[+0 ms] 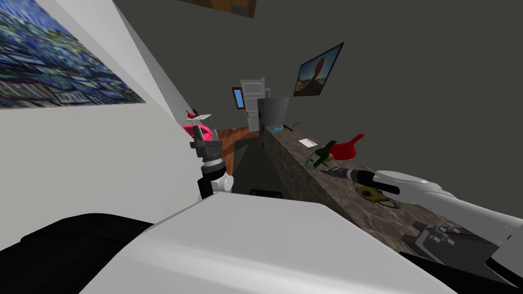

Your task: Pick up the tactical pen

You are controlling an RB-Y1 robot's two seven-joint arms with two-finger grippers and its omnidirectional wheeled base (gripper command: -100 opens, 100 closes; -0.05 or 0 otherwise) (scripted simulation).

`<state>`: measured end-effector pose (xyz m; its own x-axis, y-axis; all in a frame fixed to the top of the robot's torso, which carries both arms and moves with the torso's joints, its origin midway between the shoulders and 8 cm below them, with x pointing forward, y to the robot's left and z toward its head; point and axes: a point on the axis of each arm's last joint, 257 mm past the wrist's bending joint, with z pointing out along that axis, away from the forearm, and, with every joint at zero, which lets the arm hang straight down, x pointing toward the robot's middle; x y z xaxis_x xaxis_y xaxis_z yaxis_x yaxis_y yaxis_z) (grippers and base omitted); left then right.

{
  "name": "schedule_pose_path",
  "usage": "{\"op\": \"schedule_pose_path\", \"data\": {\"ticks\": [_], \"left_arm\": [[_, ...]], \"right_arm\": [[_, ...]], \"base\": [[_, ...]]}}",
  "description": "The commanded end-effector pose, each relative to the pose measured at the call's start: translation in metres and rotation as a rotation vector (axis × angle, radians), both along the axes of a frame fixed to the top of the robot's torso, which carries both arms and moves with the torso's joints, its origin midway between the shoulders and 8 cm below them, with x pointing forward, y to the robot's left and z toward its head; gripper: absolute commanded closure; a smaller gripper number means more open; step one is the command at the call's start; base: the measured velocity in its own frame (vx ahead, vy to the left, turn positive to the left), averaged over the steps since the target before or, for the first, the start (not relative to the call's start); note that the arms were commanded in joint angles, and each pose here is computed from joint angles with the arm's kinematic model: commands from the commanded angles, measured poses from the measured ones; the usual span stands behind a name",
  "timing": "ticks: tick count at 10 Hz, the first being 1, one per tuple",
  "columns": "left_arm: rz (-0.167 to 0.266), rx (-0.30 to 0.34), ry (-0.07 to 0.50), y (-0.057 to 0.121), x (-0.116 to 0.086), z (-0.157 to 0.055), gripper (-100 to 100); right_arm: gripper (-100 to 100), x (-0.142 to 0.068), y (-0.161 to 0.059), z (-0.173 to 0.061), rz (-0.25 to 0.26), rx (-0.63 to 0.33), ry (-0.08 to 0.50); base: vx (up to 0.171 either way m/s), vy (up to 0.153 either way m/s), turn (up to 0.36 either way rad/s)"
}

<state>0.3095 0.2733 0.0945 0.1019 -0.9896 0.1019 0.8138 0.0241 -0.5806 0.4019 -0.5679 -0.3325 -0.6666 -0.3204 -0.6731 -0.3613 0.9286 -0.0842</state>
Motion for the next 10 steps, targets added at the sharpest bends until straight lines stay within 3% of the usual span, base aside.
{"op": "schedule_pose_path", "data": {"ticks": [1,5,7,8,9,10], "left_arm": [[0.000,0.000,0.000,0.000,0.000,0.000,0],[0.000,0.000,0.000,0.000,0.000,0.000,0],[0.000,0.000,0.000,0.000,0.000,0.000,0],[0.000,0.000,0.000,0.000,0.000,0.000,0],[0.000,0.000,0.000,0.000,0.000,0.000,0],[0.000,0.000,0.000,0.000,0.000,0.000,0]], "right_arm": [[-100,-0.011,-0.026,0.003,-0.016,-0.054,0.024],[-100,-0.043,-0.076,0.001,-0.037,-0.160,0.103],[-100,-0.043,-0.074,0.000,-0.036,-0.158,0.101],[0,-0.043,-0.074,0.000,-0.036,-0.159,0.103],[-100,-0.044,-0.065,-0.004,-0.008,-0.161,0.100],[-100,-0.044,-0.060,-0.006,0.006,-0.162,0.098]], "base": [[0.073,0.001,0.049],[0.115,0.001,0.094],[0.071,0.005,0.032],[0.009,0.000,0.001],[0.087,-0.015,-0.187],[0.136,0.007,-0.195]]}}
